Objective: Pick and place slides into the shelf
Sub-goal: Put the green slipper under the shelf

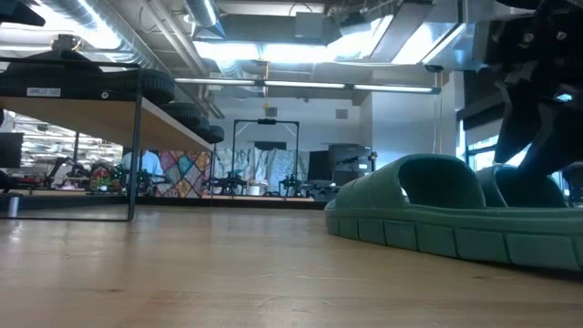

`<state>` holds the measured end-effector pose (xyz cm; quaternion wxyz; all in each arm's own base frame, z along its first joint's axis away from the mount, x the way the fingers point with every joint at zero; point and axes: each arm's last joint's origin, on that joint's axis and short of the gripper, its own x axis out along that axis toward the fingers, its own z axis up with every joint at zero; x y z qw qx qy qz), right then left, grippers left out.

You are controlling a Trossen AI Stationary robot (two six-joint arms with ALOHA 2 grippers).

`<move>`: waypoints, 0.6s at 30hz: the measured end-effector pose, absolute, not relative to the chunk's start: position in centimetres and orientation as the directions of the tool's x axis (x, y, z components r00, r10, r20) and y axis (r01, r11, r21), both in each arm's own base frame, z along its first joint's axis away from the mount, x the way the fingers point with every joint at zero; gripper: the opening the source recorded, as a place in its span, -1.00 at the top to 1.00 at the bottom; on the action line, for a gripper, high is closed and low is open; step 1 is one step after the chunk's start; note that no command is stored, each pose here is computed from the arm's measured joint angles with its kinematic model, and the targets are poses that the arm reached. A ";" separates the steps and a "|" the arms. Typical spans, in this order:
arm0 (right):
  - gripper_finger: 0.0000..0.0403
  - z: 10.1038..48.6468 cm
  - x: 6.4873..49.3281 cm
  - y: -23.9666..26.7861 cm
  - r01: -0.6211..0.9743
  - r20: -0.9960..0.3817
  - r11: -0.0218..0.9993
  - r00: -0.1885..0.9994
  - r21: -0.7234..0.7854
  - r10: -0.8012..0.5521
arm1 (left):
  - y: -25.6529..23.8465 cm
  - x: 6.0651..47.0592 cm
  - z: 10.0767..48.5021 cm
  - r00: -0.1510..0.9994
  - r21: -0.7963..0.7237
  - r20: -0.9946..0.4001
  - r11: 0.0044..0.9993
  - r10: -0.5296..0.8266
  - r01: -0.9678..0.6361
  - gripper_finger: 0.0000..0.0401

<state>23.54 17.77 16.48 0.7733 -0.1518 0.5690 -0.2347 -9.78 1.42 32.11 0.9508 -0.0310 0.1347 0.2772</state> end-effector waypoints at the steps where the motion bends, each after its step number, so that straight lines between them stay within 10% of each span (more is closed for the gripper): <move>1: 0.00 16.4 23.7 18.0 0.201 -0.818 0.856 0.258 -0.476 -0.514 | 1.4 -9.8 32.1 0.810 0.016 -0.273 0.844 0.519 -0.535 1.00; 18: 0.00 16.3 24.7 18.3 0.235 -0.834 0.886 0.310 -0.399 -0.457 | 1.4 -9.8 32.1 0.810 0.016 -0.273 0.844 0.519 -0.535 1.00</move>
